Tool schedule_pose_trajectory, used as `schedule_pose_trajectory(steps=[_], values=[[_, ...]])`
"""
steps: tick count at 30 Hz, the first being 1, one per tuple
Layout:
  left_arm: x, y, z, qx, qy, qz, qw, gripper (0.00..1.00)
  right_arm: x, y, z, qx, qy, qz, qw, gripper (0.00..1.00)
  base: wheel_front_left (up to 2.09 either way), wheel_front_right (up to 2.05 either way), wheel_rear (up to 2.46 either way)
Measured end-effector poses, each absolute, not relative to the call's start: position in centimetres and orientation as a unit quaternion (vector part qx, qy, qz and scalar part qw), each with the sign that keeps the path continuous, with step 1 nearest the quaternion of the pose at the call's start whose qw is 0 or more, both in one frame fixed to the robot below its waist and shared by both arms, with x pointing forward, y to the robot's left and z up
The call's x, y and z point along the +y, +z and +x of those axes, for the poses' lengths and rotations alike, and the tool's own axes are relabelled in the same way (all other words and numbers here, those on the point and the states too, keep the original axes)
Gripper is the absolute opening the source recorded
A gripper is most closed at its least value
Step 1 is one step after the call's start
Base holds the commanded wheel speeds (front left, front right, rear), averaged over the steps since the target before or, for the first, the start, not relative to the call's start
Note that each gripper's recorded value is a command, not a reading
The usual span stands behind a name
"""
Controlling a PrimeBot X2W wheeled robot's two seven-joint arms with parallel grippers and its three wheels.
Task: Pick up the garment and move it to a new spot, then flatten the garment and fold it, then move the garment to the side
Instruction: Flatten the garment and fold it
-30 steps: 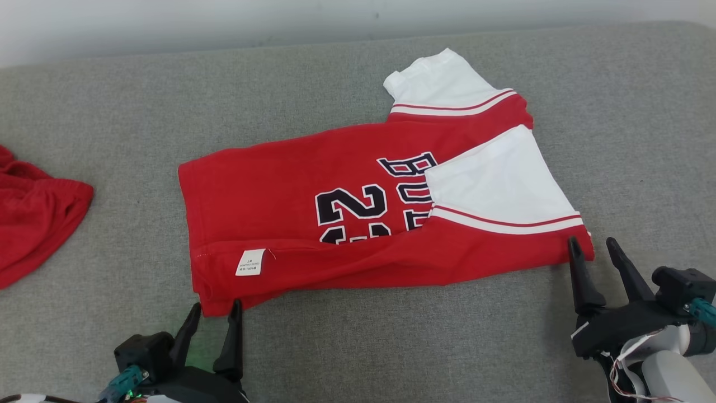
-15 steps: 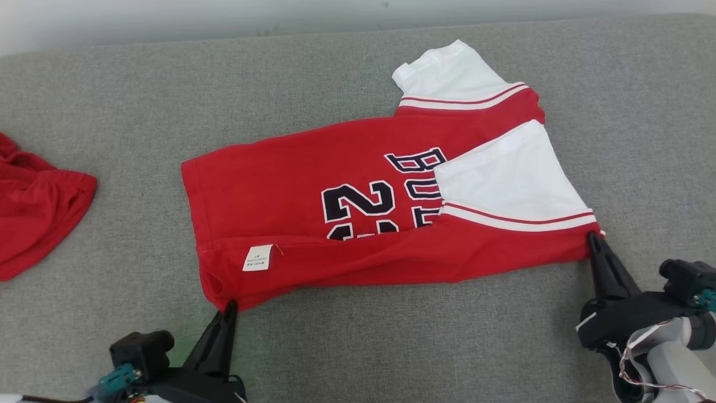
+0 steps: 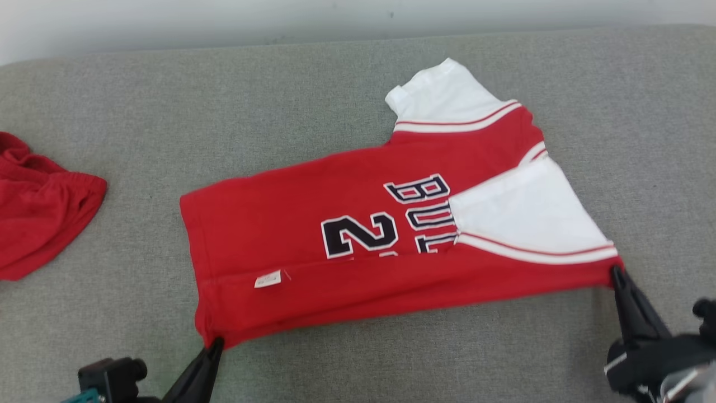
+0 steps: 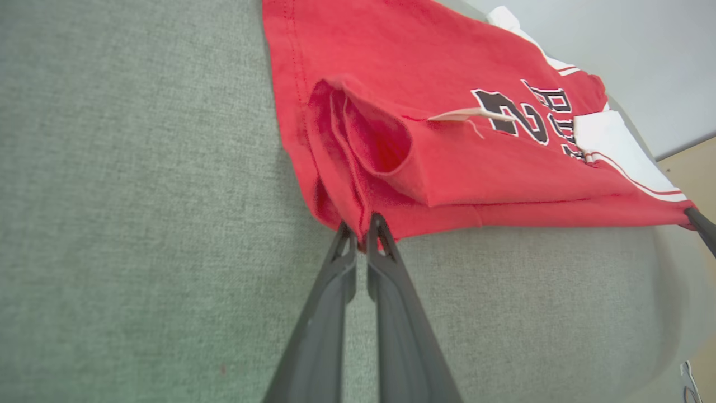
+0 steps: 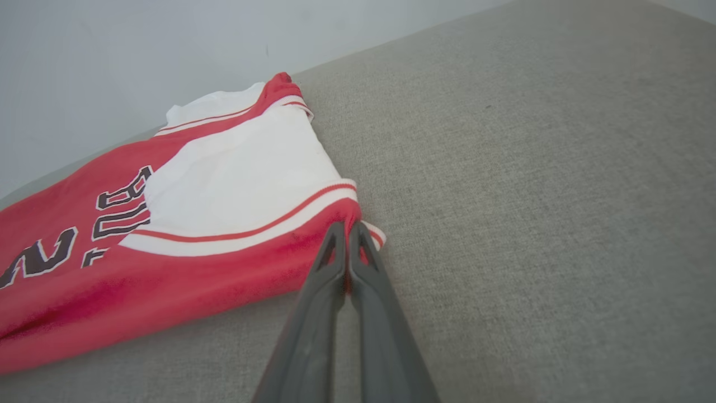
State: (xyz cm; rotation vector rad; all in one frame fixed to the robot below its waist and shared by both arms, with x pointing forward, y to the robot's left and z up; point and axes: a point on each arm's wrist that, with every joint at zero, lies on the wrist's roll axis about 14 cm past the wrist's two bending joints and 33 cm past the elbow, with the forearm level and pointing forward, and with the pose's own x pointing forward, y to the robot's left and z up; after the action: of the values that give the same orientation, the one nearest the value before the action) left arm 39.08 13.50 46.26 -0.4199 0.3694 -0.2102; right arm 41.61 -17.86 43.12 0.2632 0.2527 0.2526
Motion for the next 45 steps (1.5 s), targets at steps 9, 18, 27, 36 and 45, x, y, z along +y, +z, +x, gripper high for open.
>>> schedule_pose_trajectory(steps=[9,18,27,36,45], values=[[13.7,45.6,37.1,0.215,-0.102,-0.222,0.946,0.0,-17.0,43.3,38.2,0.146,0.116,0.142,0.972,0.0,0.0,0.0,0.0],[15.0,45.1,36.8,0.221,-0.083,-0.219,0.947,0.0,-15.3,43.2,35.7,0.173,0.107,0.17,0.964,0.0,0.0,0.0,0.0],[15.4,43.7,36.8,0.24,-0.068,-0.223,0.942,1.0,-14.3,42.6,34.9,0.196,0.108,0.185,0.957,1.0,0.0,0.0,0.0],[17.4,44.9,37.9,0.188,-0.014,-0.19,0.964,1.0,-16.4,44.4,35.9,0.153,0.085,0.171,0.97,1.0,0.0,0.0,0.0],[17.7,51.8,40.8,0.049,-0.001,-0.141,0.989,1.0,-19.8,50.7,39.6,0.017,0.05,0.125,0.991,1.0,0.0,0.0,0.0]])
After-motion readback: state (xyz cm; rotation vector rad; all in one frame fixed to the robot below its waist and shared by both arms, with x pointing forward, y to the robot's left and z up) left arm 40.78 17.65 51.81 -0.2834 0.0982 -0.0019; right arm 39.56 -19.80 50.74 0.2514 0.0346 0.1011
